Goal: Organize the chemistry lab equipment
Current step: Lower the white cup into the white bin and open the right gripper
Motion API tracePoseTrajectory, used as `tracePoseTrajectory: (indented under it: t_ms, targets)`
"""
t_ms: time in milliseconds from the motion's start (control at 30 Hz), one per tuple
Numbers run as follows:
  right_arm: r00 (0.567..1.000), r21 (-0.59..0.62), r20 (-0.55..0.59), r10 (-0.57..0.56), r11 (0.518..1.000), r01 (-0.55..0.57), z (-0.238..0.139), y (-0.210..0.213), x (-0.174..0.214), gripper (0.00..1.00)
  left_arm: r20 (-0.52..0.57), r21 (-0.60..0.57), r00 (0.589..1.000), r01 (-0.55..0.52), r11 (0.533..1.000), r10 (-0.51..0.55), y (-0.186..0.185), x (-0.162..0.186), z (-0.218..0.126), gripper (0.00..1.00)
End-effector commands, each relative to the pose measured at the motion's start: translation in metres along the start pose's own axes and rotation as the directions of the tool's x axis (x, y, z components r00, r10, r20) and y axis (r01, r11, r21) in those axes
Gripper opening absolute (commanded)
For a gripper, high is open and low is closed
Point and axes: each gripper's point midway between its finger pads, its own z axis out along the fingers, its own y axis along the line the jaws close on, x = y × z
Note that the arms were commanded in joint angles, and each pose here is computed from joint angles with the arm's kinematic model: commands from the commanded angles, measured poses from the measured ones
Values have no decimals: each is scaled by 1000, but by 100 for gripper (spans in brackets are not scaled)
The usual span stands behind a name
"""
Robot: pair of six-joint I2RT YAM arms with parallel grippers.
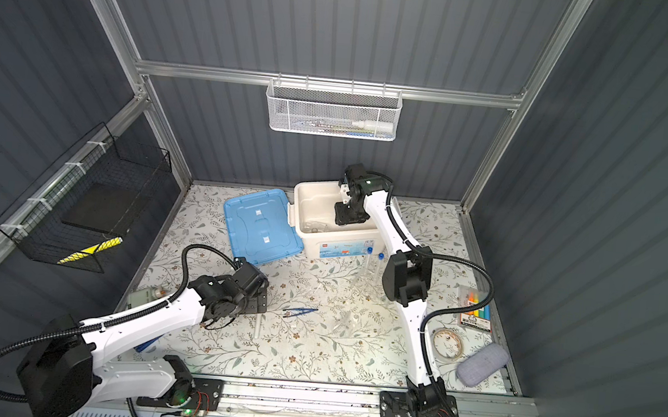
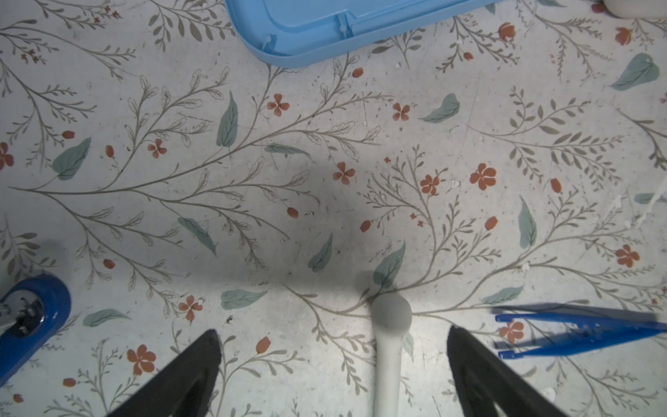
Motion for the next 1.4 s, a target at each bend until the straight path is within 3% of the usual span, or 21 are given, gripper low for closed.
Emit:
tracePoseTrajectory:
  t_ms: [0, 800, 1067, 1367]
  targets:
    - [1000, -29, 15, 21, 999, -21, -1, -1, -6, 38, -39, -23, 999, -2, 1000, 1, 5, 12, 4, 100]
    - [988, -31, -151, 11, 999, -16, 40, -8, 33, 40, -58, -28, 998, -1, 1000, 0, 3, 20, 11, 100]
    - [987, -58, -161, 22, 998, -31, 42, -4, 35, 41, -72, -29, 997, -9, 1000, 7, 2, 24, 14, 100]
    - [976, -51, -215, 37, 997, -49, 49, -4, 50, 47, -88, -27, 996, -17, 999, 14, 0, 28, 16, 99]
